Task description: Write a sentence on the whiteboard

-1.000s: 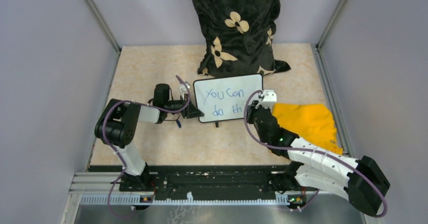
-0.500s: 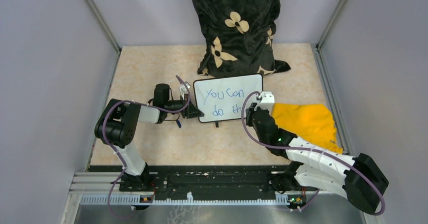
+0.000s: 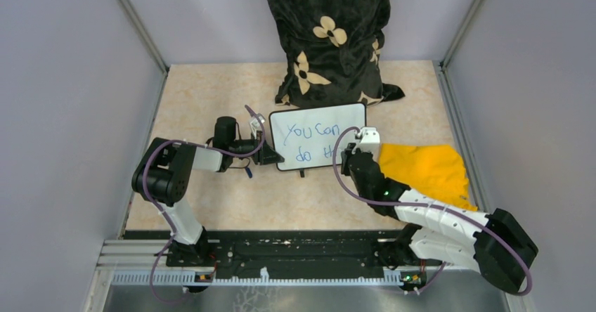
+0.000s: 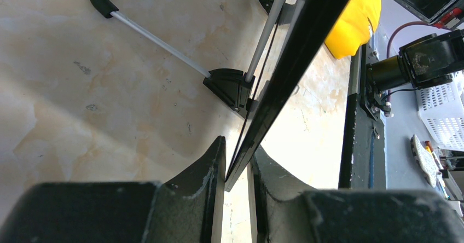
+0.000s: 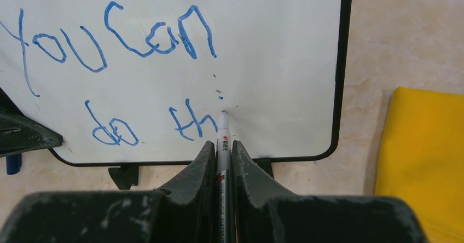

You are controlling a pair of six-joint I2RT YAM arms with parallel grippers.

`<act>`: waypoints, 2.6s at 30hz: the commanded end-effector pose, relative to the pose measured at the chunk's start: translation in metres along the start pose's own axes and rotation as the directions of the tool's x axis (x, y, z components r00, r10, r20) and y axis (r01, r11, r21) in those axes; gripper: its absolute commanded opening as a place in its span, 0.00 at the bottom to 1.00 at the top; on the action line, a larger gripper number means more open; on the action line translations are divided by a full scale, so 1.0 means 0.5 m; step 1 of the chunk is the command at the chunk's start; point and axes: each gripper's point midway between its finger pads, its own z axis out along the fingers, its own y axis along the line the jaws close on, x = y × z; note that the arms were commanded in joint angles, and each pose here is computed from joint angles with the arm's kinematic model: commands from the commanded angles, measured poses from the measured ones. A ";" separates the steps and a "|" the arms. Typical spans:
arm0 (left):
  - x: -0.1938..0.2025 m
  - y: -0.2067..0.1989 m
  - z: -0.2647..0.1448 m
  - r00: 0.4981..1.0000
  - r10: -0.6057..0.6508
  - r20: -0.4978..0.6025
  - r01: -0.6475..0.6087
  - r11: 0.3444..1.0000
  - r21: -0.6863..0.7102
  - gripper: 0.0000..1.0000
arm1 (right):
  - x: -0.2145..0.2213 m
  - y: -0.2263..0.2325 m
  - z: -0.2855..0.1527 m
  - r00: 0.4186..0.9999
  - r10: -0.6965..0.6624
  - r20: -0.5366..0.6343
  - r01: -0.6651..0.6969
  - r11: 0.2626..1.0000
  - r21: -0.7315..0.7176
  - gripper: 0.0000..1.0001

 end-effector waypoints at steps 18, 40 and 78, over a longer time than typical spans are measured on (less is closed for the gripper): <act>-0.003 0.013 0.009 1.000 0.029 -0.003 -0.029 0.999 -0.015 0.26 | -0.006 0.003 0.003 0.999 0.047 0.020 -0.047 0.999 -0.010 0.00; -0.003 0.014 0.009 1.000 0.026 -0.005 -0.026 1.000 -0.016 0.26 | 0.000 0.007 -0.010 0.996 0.086 -0.002 -0.086 0.996 -0.035 0.00; 0.001 0.014 0.010 1.000 0.026 -0.011 -0.026 1.000 -0.016 0.26 | -0.093 -0.016 -0.003 0.984 0.130 0.118 -0.135 0.990 0.032 0.00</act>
